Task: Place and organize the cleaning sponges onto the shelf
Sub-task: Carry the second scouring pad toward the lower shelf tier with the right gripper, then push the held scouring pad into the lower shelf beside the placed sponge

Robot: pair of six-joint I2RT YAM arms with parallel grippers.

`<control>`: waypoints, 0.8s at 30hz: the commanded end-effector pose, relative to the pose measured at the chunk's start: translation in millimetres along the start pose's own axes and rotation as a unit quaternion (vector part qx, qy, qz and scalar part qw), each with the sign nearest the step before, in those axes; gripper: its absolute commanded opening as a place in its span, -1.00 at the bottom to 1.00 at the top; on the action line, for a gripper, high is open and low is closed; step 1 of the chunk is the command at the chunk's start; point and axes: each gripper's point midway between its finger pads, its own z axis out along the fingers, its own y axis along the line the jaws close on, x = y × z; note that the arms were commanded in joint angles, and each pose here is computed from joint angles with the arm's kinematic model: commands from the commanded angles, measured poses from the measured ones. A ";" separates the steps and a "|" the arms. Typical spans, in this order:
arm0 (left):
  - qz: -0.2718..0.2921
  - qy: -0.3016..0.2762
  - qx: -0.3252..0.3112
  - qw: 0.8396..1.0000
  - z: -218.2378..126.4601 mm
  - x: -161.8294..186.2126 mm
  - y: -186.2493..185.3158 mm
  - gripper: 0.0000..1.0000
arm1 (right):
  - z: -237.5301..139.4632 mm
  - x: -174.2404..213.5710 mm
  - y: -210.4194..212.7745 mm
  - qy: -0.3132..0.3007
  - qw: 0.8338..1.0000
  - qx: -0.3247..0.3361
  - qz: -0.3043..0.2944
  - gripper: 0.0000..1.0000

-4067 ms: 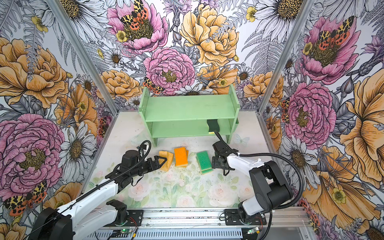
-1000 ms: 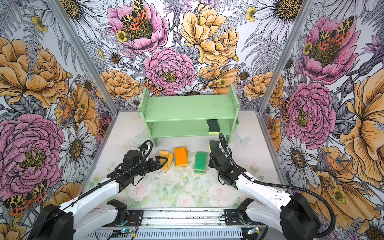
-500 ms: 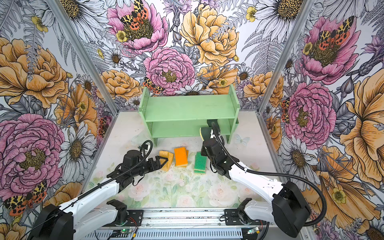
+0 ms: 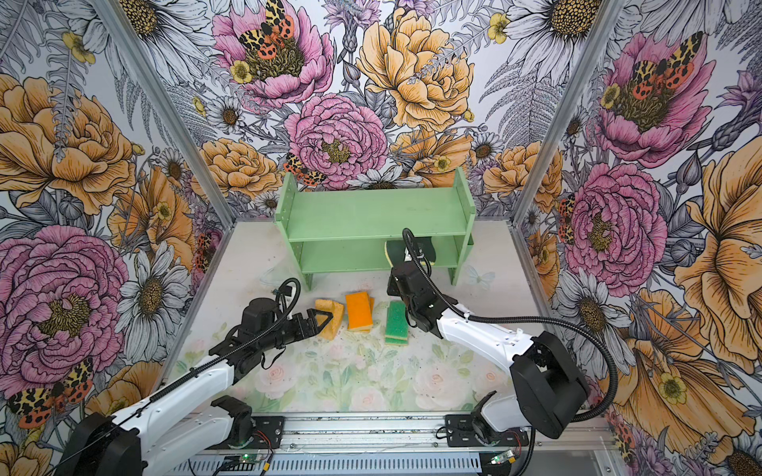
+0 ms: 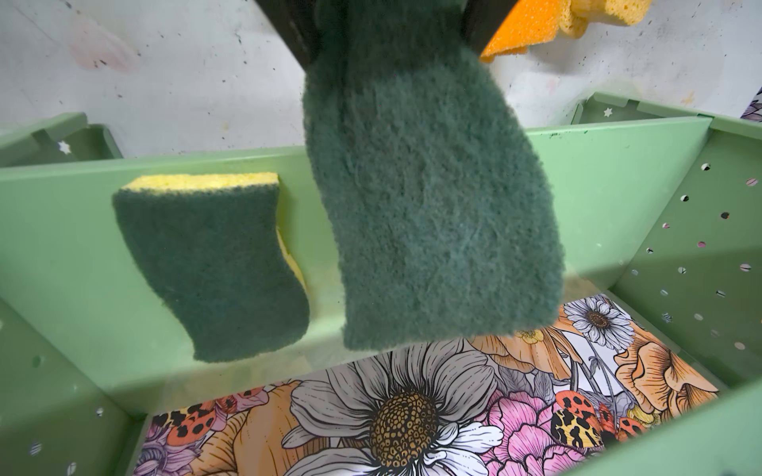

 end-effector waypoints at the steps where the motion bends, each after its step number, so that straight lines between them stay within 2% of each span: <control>1: 0.019 -0.012 0.004 1.000 -2.8 -7.2 -7.4 0.98 | 5.4 -14.0 6.2 -0.009 1.000 -0.006 0.000 -0.07; 24: 0.019 -0.014 0.004 1.000 -5.1 -3.4 -4.5 0.98 | 17.2 -22.6 1.0 -0.034 0.999 0.008 0.026 -0.07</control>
